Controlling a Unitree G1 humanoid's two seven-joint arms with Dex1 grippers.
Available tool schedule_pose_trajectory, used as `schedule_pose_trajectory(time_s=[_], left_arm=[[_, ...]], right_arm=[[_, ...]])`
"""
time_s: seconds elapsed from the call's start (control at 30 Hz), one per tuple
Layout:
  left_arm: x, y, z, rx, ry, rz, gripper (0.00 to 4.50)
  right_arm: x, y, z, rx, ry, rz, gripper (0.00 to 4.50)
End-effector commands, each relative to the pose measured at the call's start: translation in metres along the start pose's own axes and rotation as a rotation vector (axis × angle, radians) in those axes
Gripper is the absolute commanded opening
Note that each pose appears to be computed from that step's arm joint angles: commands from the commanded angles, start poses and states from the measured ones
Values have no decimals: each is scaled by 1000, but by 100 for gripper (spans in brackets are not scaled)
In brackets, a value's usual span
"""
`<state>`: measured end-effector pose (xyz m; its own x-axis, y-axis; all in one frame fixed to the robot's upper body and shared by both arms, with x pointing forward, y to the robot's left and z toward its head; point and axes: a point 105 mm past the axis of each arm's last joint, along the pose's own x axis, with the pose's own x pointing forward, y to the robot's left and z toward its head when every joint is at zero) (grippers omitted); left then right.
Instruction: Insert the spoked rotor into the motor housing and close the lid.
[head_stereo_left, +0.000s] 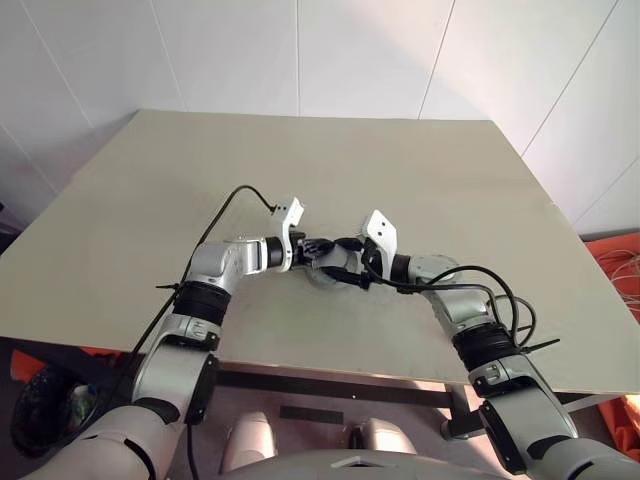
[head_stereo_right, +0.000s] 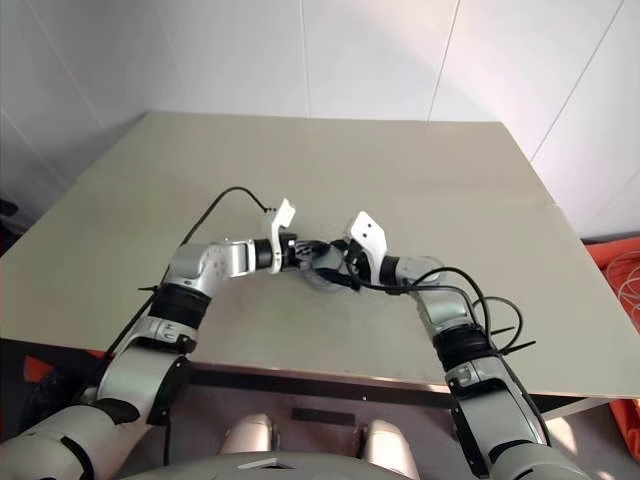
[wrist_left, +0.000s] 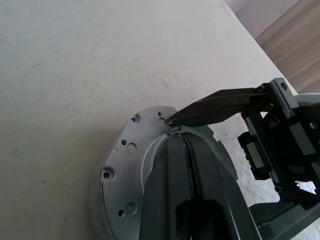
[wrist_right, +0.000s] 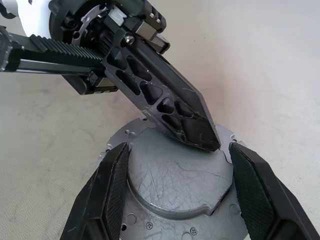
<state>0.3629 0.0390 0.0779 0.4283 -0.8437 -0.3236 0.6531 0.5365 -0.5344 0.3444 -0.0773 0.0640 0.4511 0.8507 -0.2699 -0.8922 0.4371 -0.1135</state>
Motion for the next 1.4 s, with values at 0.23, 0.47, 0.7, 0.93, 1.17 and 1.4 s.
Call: schedule_pose_trajectory(time_s=[0.23,0.47,0.7,0.93,1.17,1.4], left_arm=[[-7,4,-4,-33,18,-1,0],[-10,8,-2,-40,11,8,0],[-14,14,4,-42,-9,29,0],[-18,18,8,-46,-19,34,0],[-16,15,5,-49,-4,16,0],[-16,7,2,-62,15,-30,0]], right_arm=[[-8,-14,-2,4,30,-67,444],[-7,-17,5,-28,4,-82,448],[-13,-20,29,5,-103,-78,448],[-20,-27,51,48,-200,-103,448],[-26,-34,56,75,-225,-132,448],[-33,-44,66,104,-266,-180,448]])
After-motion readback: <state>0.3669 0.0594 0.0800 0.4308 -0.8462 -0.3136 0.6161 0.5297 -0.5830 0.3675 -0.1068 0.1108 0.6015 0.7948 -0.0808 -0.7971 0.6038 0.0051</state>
